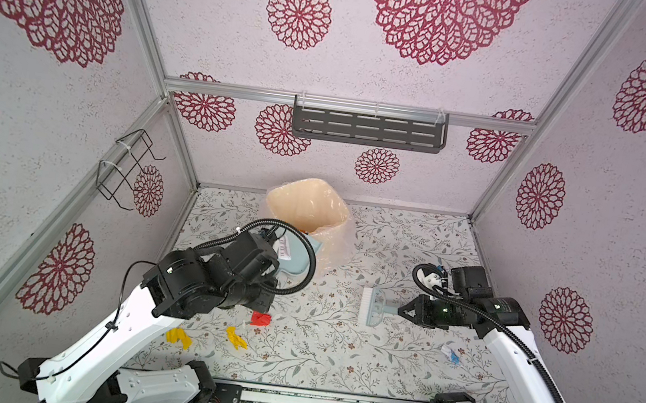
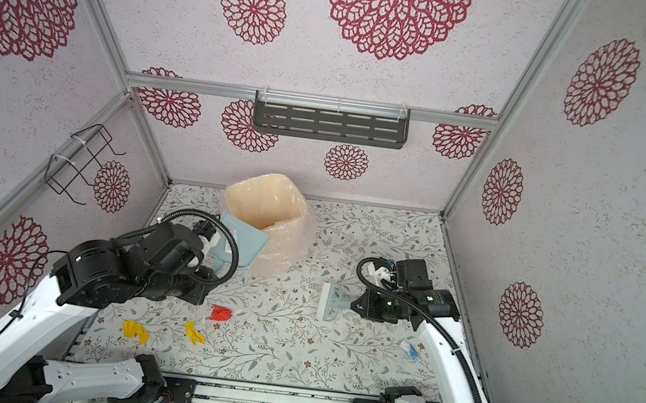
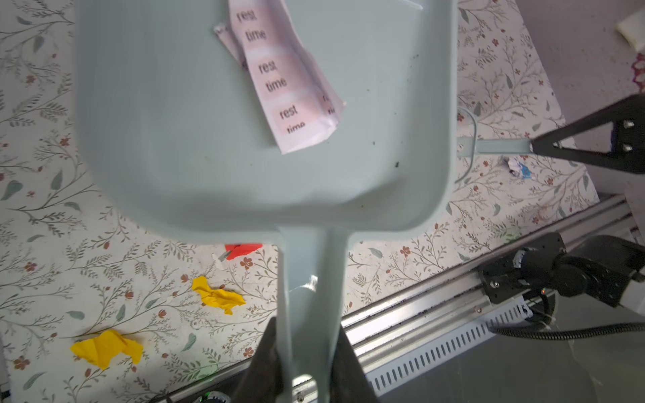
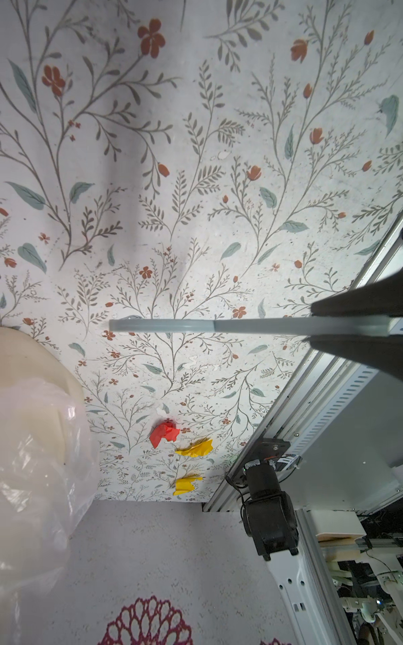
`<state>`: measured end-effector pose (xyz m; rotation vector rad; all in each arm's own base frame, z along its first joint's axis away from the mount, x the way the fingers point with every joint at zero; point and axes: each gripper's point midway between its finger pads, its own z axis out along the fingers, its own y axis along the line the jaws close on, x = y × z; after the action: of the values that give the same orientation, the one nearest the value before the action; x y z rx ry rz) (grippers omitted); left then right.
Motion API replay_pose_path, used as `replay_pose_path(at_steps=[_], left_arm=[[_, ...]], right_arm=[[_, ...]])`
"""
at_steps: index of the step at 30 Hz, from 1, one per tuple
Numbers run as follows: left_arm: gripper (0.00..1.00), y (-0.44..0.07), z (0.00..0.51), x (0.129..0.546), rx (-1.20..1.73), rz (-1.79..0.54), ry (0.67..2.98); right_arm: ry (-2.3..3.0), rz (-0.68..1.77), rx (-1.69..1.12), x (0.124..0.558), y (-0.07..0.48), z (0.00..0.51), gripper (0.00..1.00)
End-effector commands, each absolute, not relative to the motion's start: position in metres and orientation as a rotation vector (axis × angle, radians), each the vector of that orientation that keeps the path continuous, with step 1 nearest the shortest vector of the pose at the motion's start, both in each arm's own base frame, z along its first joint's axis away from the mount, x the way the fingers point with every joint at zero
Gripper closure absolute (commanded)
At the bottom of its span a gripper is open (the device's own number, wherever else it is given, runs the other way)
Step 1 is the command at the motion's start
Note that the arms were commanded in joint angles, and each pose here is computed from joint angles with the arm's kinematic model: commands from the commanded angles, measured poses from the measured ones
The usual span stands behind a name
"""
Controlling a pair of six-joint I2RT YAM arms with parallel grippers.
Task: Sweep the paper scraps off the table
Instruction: 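Raise the dustpan over the cream bin and tip it with the left gripper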
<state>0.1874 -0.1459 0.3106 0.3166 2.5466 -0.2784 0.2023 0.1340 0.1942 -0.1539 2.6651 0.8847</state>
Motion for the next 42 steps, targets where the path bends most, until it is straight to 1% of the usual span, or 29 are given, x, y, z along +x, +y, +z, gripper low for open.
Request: replay_pose_path(at_steps=[1,6,13,23,27,36,42], left_arm=[[1.00,-0.132,0.314,0.196,0.396,-0.220,2.582],[1.00,-0.121,0.325,0.229,0.376,-0.176,2.575],[1.00,-0.111,0.325,0.279,0.408,-0.086,2.563],[1.00,-0.092,0.316,0.320,0.587,0.342,2.578],[1.00,-0.092,0.326,0.334,0.681,0.542,2.494],[1.00,-0.102,0.328,0.359,0.828,0.803,2.358],[1.00,-0.111,0.338,0.376,0.926,1.067,2.175]], right_arm=[[2.609,0.942,-0.164,0.204,0.139,0.208,1.00],[2.605,0.953,-0.161,0.204,0.140,0.211,1.00],[2.618,0.957,-0.153,0.204,0.139,0.208,1.00],[2.632,0.960,-0.165,0.204,0.139,0.205,1.00],[2.640,0.959,-0.165,0.205,0.138,0.201,1.00],[2.639,0.957,-0.178,0.207,0.139,0.205,1.00],[2.648,0.946,-0.178,0.205,0.137,0.200,1.00]])
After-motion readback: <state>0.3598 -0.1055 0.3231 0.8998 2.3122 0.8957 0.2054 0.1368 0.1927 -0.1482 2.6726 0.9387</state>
